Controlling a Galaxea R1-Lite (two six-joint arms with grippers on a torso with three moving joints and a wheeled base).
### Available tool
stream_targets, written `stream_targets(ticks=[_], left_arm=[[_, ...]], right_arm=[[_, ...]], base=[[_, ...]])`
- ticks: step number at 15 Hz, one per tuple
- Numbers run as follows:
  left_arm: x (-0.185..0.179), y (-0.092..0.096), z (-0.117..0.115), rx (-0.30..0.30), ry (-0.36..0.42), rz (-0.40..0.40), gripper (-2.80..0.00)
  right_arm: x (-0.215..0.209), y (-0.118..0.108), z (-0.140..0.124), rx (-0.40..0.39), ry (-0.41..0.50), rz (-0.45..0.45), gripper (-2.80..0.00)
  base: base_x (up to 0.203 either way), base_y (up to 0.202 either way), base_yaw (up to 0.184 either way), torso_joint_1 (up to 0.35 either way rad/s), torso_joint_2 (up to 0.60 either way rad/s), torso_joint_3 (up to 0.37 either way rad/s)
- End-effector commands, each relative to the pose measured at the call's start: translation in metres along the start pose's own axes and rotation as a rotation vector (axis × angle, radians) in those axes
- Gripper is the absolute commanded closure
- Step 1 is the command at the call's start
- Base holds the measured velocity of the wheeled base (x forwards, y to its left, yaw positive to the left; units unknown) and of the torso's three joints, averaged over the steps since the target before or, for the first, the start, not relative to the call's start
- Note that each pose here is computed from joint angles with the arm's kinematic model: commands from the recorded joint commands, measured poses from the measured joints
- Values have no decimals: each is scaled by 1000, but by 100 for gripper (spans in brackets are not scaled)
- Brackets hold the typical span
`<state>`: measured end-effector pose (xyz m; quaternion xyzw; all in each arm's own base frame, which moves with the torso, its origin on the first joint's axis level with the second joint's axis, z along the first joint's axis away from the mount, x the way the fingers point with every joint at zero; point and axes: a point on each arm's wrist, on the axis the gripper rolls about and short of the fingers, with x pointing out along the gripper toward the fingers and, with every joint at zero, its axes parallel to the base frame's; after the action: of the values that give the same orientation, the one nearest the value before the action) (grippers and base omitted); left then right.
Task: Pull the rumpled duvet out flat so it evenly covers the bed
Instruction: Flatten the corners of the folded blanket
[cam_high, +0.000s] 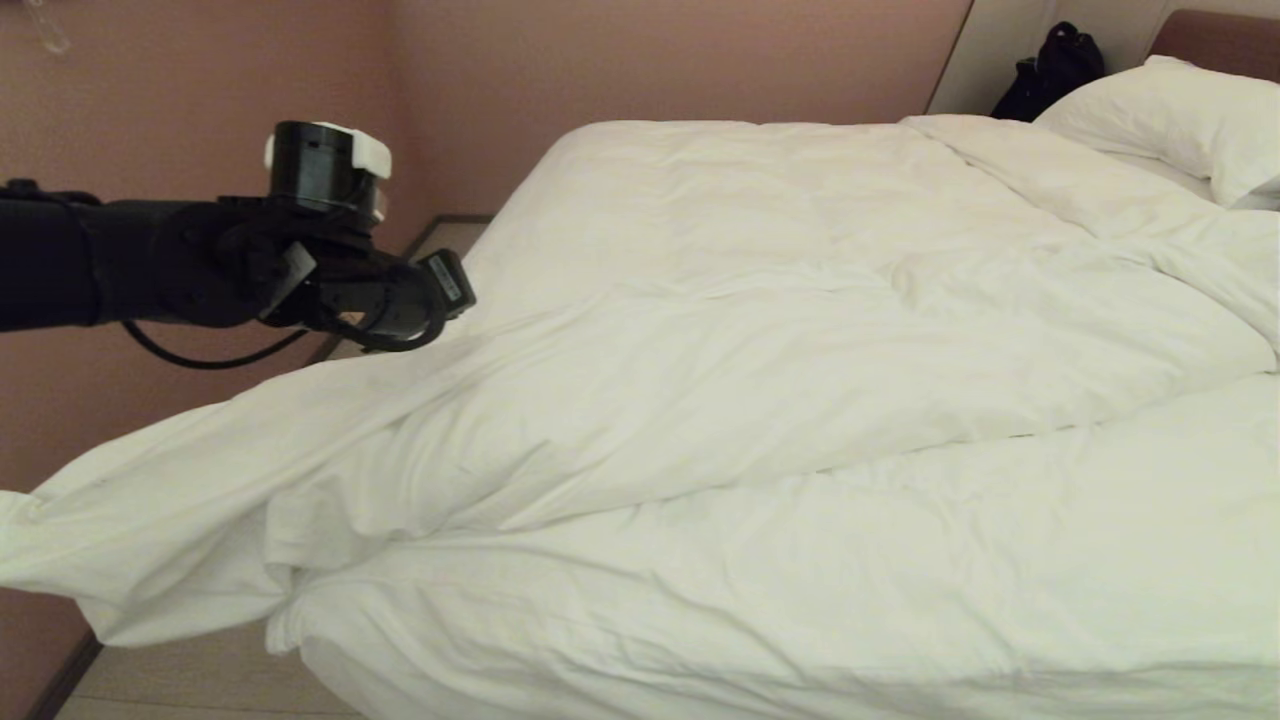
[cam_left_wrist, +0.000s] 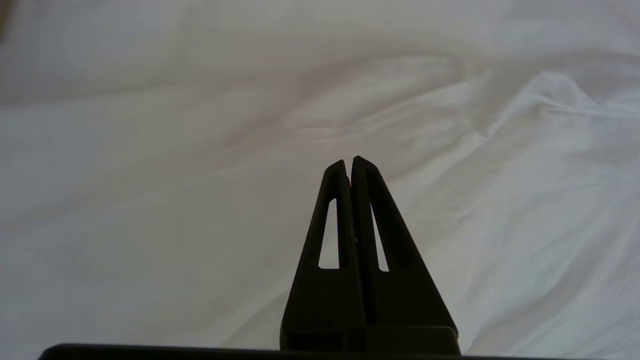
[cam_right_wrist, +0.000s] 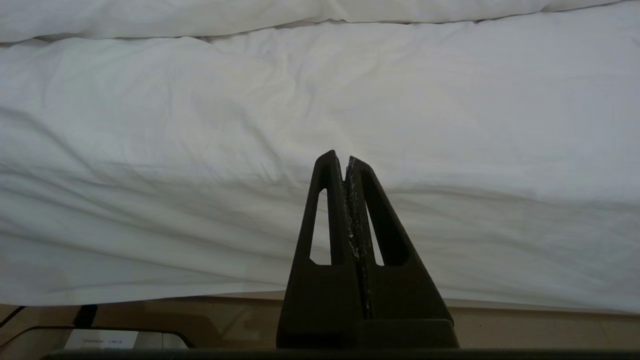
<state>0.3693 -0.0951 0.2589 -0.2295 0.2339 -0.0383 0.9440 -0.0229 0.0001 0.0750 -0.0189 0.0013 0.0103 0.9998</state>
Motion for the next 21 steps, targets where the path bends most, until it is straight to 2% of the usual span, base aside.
stream_targets(ticks=[1,5,8,11,14,15,19,21], left_arm=[[26,-12,-15,24,43,-19,0],[33,-29,-26,90,61,-60,0],[35,-67,-52,220,93,-141,0],[43,-86,-59,262,74,-162,0],[56,-90,-62,289,53,-140,0],[60,-90,-63,299,44,-128,-280],[83,-91,-68,314,-4,-54,-280],[89,-90,-72,317,-7,-48,-280]], right_arm=[[0,0,0,0,2,1,0],[0,0,0,0,2,1,0],[0,0,0,0,2,1,0],[0,0,0,0,2,1,0],[0,0,0,0,2,1,0],[0,0,0,0,2,1,0],[0,0,0,0,2,1,0],[0,0,0,0,2,1,0]], base=[[0,0,0,0,0,0],[0,0,0,0,0,0],[0,0,0,0,0,0],[0,0,0,0,0,0],[0,0,0,0,0,0],[0,0,0,0,0,0],[0,0,0,0,0,0],[0,0,0,0,0,0]])
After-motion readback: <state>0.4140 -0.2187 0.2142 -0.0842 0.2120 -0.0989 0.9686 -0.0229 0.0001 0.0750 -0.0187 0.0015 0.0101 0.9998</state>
